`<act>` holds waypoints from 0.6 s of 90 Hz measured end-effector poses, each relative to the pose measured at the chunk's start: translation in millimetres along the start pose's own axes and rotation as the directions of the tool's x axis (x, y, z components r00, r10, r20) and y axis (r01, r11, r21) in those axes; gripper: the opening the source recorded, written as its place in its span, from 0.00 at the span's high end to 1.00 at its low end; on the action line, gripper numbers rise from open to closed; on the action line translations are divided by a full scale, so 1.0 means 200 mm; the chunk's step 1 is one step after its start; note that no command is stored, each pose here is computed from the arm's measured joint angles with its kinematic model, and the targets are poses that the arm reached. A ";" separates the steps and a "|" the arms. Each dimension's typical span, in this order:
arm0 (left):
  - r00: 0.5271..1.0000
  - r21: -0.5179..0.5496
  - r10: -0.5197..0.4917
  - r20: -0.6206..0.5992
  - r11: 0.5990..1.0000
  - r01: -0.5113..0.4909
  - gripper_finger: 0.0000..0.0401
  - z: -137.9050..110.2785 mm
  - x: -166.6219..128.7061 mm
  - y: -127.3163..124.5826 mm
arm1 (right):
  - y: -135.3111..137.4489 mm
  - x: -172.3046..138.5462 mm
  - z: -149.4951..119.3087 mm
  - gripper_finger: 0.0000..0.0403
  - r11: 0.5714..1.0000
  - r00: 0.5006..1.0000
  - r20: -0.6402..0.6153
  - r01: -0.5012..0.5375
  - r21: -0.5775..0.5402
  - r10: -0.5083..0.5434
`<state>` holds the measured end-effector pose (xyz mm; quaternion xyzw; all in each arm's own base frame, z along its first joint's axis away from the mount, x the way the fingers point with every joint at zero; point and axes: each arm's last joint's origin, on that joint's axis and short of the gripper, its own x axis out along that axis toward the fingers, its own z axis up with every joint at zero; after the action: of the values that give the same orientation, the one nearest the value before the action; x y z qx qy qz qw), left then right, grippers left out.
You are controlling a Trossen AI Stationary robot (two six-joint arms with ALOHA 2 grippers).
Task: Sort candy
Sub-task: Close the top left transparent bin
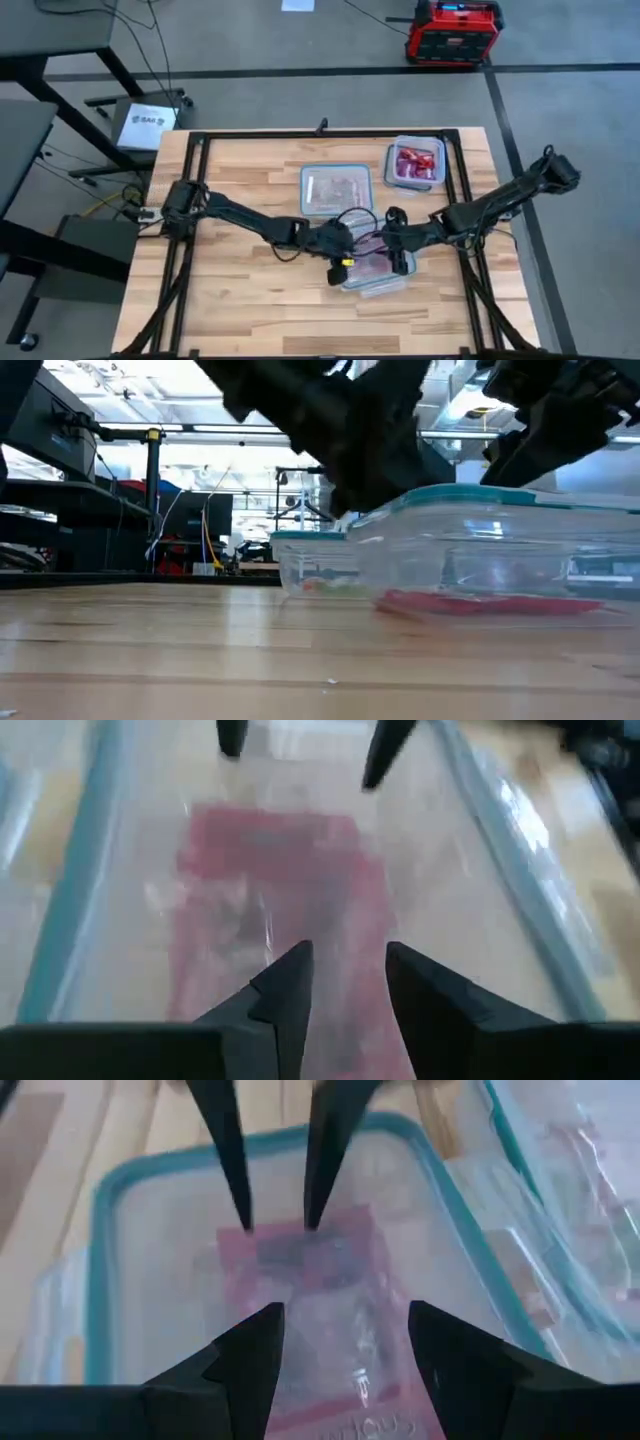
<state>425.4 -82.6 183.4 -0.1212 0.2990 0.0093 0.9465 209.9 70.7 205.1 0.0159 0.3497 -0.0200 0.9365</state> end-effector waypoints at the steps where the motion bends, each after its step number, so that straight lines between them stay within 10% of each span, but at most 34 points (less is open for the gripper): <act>1: 1.000 -0.007 0.003 -0.017 1.000 -0.003 0.71 -0.01 0.00 0.00 | 0.00 -0.01 0.00 0.50 1.000 1.000 0.002 0.000 0.001 0.000; 26: 0.919 0.010 0.083 -0.386 0.996 -0.085 0.71 -0.11 -0.35 -0.16 | -0.07 -0.21 -0.01 0.50 1.000 1.000 0.018 -0.011 0.002 0.011; 54: 0.969 0.026 0.236 -0.074 0.972 -0.235 0.71 0.04 -0.50 -0.21 | -0.02 -0.11 0.02 0.50 0.993 0.992 0.113 -0.039 -0.112 0.051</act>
<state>351.7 -115.9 255.2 -0.0769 0.3474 0.1142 0.9275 196.0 67.6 223.2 -0.0288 0.2950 0.0194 0.9549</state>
